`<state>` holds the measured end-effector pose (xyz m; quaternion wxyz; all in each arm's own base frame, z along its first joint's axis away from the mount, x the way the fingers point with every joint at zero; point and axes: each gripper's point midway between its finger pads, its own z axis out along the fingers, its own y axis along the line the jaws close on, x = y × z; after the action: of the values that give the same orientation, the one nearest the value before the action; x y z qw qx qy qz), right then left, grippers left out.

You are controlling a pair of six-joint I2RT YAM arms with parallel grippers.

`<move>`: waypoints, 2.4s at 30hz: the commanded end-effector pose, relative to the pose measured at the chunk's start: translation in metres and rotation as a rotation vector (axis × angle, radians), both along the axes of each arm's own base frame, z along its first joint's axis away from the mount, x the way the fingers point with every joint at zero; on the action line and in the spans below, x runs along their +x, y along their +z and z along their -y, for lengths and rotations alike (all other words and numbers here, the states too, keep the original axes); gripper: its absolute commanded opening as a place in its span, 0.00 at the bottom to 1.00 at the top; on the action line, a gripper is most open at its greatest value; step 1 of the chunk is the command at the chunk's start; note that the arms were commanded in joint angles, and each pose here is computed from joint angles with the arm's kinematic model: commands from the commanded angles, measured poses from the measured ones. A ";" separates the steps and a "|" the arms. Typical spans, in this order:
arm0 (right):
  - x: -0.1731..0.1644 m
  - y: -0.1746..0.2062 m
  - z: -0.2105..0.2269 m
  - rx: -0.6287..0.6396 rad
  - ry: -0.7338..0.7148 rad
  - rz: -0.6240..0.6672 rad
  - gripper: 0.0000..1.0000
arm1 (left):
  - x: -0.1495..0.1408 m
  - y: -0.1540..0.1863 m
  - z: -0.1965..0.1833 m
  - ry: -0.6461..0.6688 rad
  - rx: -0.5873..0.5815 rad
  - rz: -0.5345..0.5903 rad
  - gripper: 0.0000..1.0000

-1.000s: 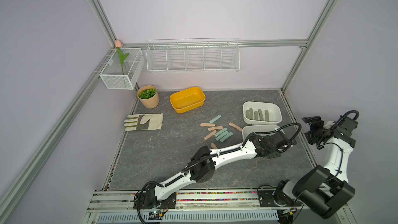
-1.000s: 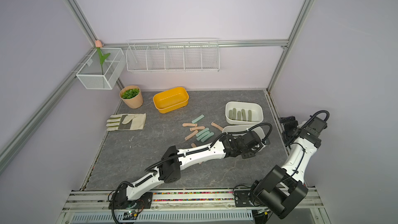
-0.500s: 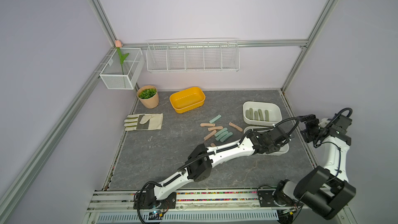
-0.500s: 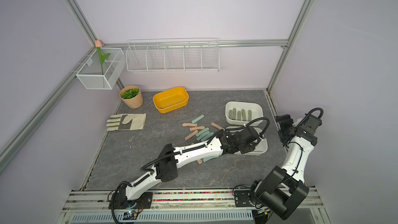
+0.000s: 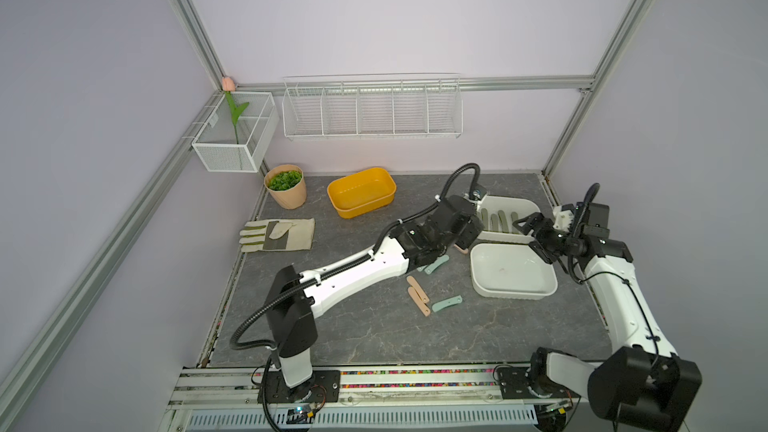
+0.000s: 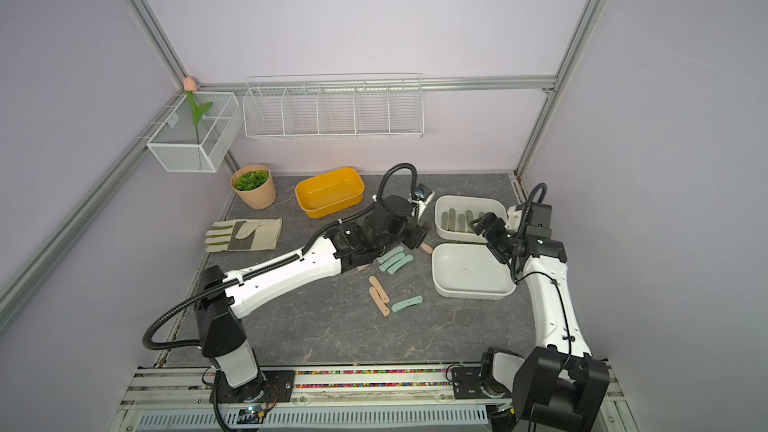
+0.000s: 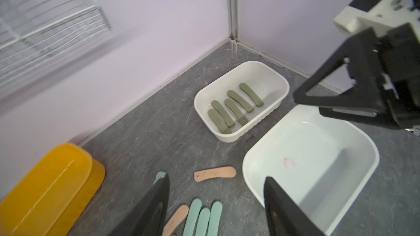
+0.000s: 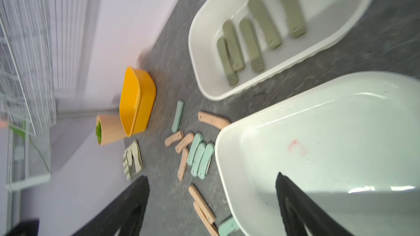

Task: Place the fruit knives into the storage box by color
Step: Move the storage box to the center of the board.

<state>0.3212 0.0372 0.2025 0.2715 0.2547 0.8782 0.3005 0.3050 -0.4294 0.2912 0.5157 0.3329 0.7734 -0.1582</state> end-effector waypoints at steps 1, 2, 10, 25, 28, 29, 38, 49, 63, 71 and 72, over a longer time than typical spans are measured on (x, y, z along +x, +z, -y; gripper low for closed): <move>-0.029 -0.021 -0.024 -0.121 0.098 -0.057 0.91 | 0.019 -0.002 -0.048 0.141 -0.156 -0.085 0.69; -0.038 -0.024 -0.037 -0.143 0.142 -0.062 0.91 | 0.022 -0.005 -0.065 0.176 -0.176 -0.098 0.70; -0.110 -0.055 -0.087 -0.264 0.317 -0.123 0.92 | 0.033 -0.016 -0.164 0.374 -0.259 -0.146 0.81; -0.165 -0.123 -0.047 -0.461 0.233 -0.295 0.89 | 0.045 -0.026 -0.192 0.433 -0.269 -0.190 0.92; -0.159 -0.130 -0.040 -0.465 0.220 -0.305 0.89 | 0.045 -0.025 -0.193 0.434 -0.266 -0.186 0.92; -0.156 -0.133 -0.036 -0.465 0.214 -0.314 0.90 | 0.045 -0.026 -0.193 0.434 -0.265 -0.186 0.92; -0.139 -0.146 -0.029 -0.478 0.227 -0.369 0.95 | 0.045 -0.022 -0.196 0.438 -0.267 -0.176 0.93; -0.111 -0.148 -0.013 -0.545 0.179 -0.381 1.00 | 0.044 -0.015 -0.197 0.439 -0.272 -0.173 0.93; -0.085 -0.154 0.011 -0.574 0.126 -0.429 0.98 | 0.035 -0.009 -0.207 0.444 -0.274 -0.162 0.93; -0.079 -0.152 0.028 -0.579 0.067 -0.458 0.97 | 0.033 -0.008 -0.207 0.438 -0.275 -0.163 0.93; -0.078 -0.150 0.027 -0.572 0.069 -0.454 0.96 | 0.034 -0.007 -0.207 0.438 -0.277 -0.163 0.93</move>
<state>0.2365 0.0152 0.0455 0.1110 0.1968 0.9741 -0.0077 0.3399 -0.2265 0.2734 0.5087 0.0771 0.8407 -0.1691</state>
